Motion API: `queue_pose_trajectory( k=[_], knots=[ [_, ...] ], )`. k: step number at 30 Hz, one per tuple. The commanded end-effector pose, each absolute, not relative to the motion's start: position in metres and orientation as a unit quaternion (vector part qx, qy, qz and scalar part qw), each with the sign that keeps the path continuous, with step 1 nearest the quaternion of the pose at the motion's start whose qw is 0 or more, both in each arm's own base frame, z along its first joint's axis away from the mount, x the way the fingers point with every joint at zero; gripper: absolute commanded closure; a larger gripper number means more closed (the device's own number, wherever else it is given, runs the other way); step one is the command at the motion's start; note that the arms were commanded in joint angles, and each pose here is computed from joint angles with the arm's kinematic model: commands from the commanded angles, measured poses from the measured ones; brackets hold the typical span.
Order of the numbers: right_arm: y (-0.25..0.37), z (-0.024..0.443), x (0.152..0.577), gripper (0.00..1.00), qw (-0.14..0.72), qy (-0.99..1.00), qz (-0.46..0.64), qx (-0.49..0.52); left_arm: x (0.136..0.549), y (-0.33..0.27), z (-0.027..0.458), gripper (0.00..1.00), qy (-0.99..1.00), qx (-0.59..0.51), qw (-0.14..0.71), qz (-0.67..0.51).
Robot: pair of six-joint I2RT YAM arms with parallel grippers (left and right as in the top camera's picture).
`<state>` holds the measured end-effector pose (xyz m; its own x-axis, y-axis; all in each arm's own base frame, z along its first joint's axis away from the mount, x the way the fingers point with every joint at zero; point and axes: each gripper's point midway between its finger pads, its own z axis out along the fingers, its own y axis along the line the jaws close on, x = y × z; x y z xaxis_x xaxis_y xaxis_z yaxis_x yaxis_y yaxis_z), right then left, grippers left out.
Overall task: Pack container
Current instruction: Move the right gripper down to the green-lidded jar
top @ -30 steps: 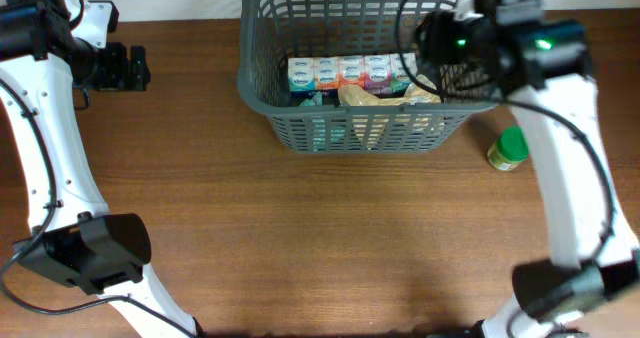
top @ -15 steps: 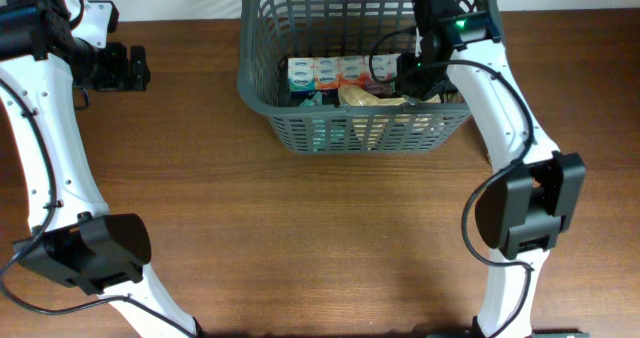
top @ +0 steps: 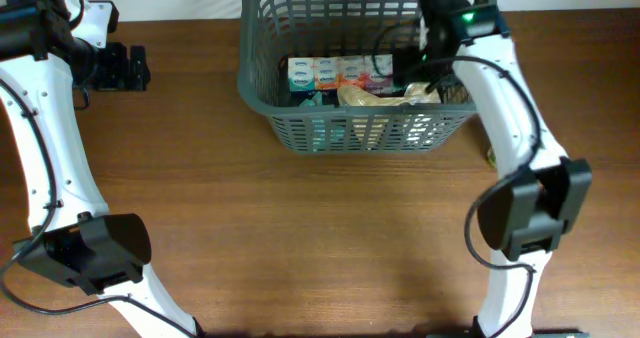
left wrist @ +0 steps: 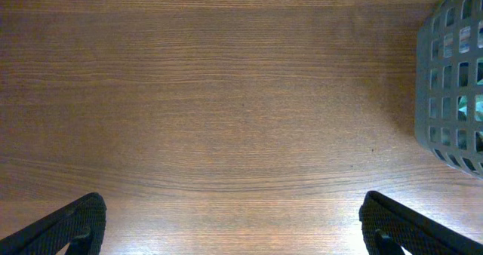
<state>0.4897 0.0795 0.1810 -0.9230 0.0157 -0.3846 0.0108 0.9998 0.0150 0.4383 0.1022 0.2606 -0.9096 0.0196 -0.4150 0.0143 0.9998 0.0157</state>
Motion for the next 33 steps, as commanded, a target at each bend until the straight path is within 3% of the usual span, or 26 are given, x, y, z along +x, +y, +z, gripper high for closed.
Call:
queue_pose_trajectory(
  k=[1, 7, 13, 16, 17, 26, 33],
  knots=[
    [0.045, 0.325, 0.478, 0.06, 0.352, 0.935, 0.000, 0.043, 0.435, 0.101, 0.267, 0.01, 0.975, 0.001, 0.221, 0.001],
    [-0.032, 0.389, 0.445, 0.06, 0.412, 0.900, -0.035, 0.137, 0.435, 0.101, 0.267, 0.01, 0.975, 0.001, 0.221, 0.001],
    [-0.132, 0.378, 0.418, 0.05, 0.384, 0.882, -0.066, 0.266, 0.435, 0.101, 0.267, 0.01, 0.975, 0.001, 0.221, 0.001],
    [-0.162, 0.340, 0.414, 0.05, 0.338, 0.888, -0.050, 0.308, 0.435, 0.101, 0.267, 0.01, 0.975, 0.001, 0.221, 0.001],
    [-0.167, 0.306, 0.414, 0.06, 0.301, 0.897, -0.035, 0.320, 0.435, 0.101, 0.267, 0.01, 0.975, 0.001, 0.221, 0.001],
    [-0.137, 0.137, 0.403, 0.04, 0.154, 0.936, -0.012, 0.317, 0.435, 0.101, 0.267, 0.01, 0.975, 0.001, 0.221, 0.001],
    [-0.117, 0.075, 0.395, 0.03, 0.136, 0.940, 0.032, 0.312, 0.435, 0.101, 0.267, 0.01, 0.975, 0.001, 0.221, 0.001]
  ],
)
